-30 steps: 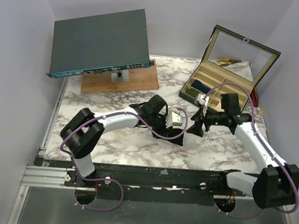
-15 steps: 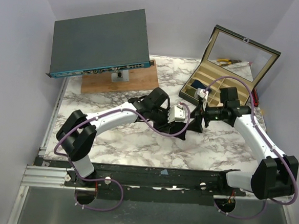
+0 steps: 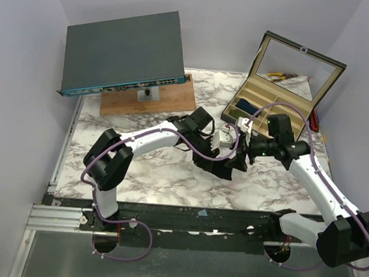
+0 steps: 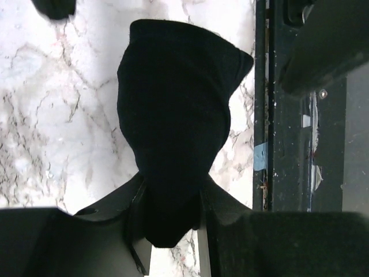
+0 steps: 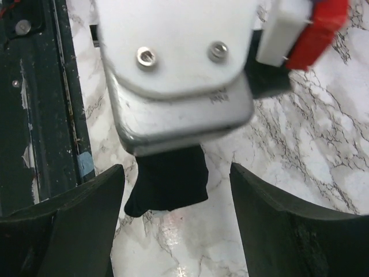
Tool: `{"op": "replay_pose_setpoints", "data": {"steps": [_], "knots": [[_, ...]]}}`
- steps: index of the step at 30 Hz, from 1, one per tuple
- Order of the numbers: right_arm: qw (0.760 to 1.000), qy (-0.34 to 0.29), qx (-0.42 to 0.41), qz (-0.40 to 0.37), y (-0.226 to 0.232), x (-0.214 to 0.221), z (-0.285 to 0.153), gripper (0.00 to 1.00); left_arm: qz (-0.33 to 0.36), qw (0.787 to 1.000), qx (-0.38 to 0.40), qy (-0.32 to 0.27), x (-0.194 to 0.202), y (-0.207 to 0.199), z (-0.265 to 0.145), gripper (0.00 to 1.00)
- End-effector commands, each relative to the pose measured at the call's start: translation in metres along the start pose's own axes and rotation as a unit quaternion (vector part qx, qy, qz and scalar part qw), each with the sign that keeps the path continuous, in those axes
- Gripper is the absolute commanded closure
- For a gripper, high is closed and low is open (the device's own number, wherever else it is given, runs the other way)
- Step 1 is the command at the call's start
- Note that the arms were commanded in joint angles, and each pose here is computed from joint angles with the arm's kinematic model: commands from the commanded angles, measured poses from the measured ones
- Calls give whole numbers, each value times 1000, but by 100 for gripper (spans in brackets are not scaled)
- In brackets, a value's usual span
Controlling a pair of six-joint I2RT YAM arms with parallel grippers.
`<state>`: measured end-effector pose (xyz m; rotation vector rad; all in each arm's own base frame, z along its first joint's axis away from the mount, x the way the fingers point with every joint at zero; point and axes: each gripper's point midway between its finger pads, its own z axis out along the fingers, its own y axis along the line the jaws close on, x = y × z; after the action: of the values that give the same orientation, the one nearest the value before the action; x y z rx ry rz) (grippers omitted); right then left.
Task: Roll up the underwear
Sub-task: Pick up the underwear from the center of the board, then place the underwear in the storage box.
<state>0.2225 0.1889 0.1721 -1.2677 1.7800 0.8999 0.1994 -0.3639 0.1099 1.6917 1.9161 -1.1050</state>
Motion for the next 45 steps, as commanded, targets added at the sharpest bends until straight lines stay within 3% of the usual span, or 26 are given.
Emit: {"op": "replay_pose_setpoints", "data": {"steps": [1, 13, 28, 45], "knots": [[999, 22, 25, -18, -4, 8, 5, 24, -37, 998, 58, -13, -13, -14, -5, 100], [997, 43, 45, -36, -6, 18, 17, 24, -113, 987, 109, -28, -21, -11, -17, 100], [987, 107, 71, -91, 2, 34, 45, 24, -143, 981, 128, -15, -21, -11, -14, 100], [979, 142, 89, -112, -1, 46, 54, 35, -174, 969, 172, -23, -22, -19, -13, 100]]}}
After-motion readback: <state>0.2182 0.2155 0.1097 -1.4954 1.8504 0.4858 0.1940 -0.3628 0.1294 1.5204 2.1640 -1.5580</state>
